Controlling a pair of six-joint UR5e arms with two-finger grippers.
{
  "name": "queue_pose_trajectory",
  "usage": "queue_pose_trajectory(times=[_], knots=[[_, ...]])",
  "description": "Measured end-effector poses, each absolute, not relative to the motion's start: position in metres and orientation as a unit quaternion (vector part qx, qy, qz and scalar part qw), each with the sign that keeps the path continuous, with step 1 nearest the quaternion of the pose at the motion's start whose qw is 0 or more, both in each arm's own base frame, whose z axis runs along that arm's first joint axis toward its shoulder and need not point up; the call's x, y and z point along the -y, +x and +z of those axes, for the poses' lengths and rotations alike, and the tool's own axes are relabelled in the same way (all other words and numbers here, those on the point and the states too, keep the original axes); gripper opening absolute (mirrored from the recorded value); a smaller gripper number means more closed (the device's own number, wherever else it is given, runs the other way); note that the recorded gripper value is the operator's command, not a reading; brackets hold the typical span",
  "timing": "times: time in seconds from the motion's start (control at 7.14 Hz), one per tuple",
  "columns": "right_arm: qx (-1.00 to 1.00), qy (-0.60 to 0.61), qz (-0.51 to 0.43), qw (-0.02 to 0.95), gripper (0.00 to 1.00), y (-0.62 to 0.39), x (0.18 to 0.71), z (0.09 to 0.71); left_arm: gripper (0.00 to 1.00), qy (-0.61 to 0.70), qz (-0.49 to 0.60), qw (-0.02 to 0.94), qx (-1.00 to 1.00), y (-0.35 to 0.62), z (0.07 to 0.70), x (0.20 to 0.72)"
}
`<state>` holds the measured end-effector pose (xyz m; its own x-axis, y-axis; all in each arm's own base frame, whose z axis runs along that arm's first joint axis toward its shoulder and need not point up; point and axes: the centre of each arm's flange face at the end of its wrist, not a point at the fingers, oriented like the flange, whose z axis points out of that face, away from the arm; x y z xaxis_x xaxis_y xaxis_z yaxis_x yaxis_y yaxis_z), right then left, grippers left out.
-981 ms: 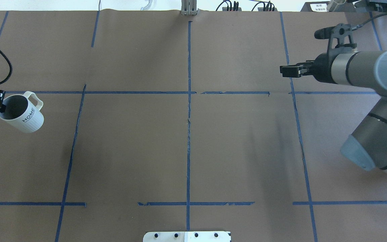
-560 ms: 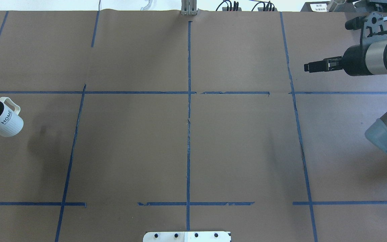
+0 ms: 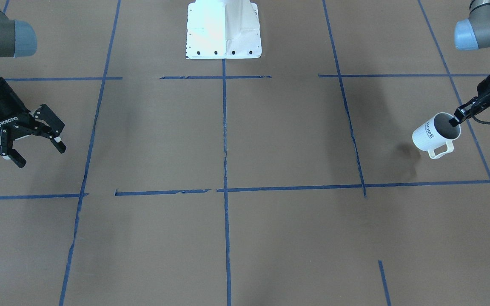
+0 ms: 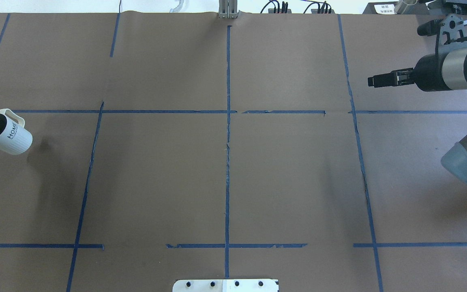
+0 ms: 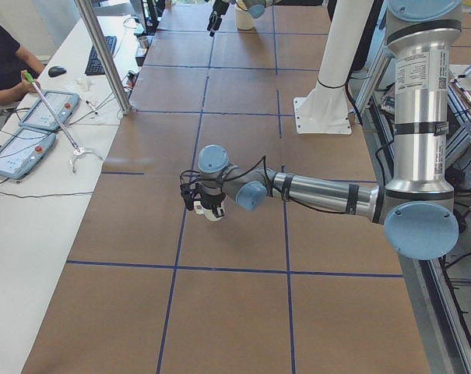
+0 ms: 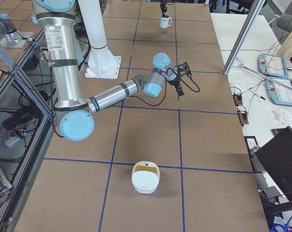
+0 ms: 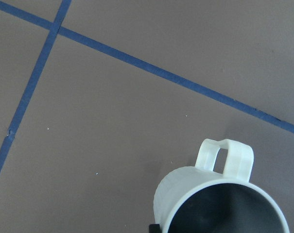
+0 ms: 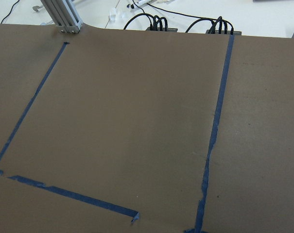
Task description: Left arm hands cup to right arm to dump lemon
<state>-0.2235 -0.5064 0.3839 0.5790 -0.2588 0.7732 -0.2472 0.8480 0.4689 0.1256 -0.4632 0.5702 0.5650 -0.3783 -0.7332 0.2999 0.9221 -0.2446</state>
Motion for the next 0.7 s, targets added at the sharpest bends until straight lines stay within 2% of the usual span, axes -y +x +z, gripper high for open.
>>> queue_pose_trajectory(times=[0.14, 0.28, 0.42, 0.7], knots=[[0.459, 0.275, -0.003, 0.845, 1.0, -0.2236, 0.5065, 0.3841, 0.23, -0.044, -0.191, 0.883, -0.427, 0.1249, 0.5763, 0.4576], [0.459, 0.274, -0.004, 0.845, 1.0, -0.224, 0.5067, 0.3846, 0.49, -0.045, -0.188, 0.884, -0.427, 0.1267, 0.5802, 0.4533], [0.458, 0.272, -0.004, 0.847, 1.0, -0.2253, 0.507, 0.384, 0.99, -0.046, -0.183, 0.885, -0.427, 0.1303, 0.5815, 0.4507], [0.457, 0.262, -0.001, 0.85, 1.0, -0.2215, 0.5094, 0.3825, 1.0, -0.038, -0.17, 0.885, -0.431, 0.1314, 0.5735, 0.4479]])
